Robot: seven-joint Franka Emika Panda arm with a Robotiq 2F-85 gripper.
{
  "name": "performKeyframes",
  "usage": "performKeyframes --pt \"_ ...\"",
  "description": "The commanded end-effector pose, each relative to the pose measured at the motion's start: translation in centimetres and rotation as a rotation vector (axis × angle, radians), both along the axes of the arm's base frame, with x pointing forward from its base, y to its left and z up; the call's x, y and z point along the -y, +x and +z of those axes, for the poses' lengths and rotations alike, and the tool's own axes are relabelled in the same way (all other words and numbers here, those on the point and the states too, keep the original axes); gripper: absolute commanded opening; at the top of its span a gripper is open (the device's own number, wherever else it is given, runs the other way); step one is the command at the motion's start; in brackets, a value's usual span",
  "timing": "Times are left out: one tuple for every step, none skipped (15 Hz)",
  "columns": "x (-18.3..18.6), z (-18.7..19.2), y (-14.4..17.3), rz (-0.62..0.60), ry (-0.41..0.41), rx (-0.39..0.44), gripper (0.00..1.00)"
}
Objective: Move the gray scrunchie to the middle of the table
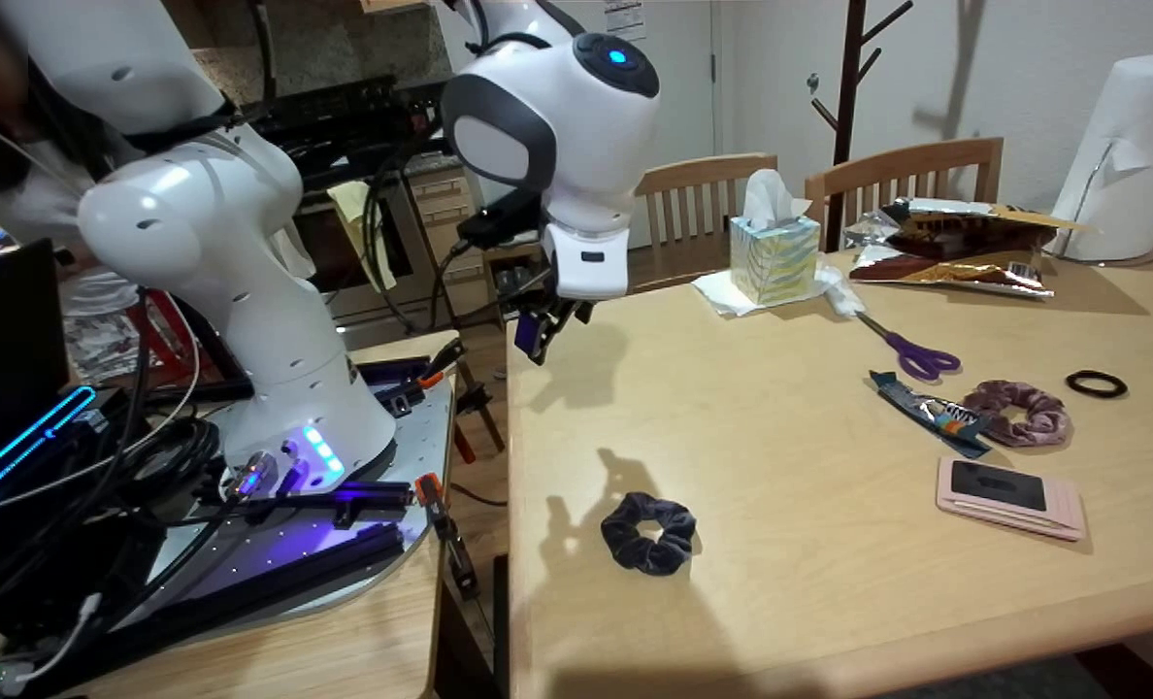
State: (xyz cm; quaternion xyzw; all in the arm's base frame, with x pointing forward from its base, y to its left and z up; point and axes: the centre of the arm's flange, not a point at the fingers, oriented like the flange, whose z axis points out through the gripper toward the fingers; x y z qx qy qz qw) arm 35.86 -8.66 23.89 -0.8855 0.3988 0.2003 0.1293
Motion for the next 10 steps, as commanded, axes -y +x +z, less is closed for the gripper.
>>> performKeyframes --pt "-0.1 0.6 -1.2 -0.039 -0.136 -0.132 1.00" --pt "0.2 -0.3 -0.4 -0.015 -0.081 -0.069 1.00" --pt "0.2 -0.3 -0.5 -0.026 -0.107 -0.092 1.00" --pt "0.1 -0.3 -0.6 -0.032 -0.117 -0.101 1.00" --pt "0.1 -0.3 -0.6 -0.035 -0.120 -0.104 1.00" --pt "0.0 -0.5 0.0 -0.032 -0.154 -0.098 1.00" --pt "0.3 -0.8 0.4 -0.017 -0.209 -0.092 1.00" --pt "0.6 -1.0 0.6 -0.033 -0.258 -0.099 1.00" --pt "1.2 -1.2 0.7 -0.038 -0.301 -0.112 1.00" --pt "1.7 -1.4 0.8 -0.056 -0.353 -0.131 1.00"
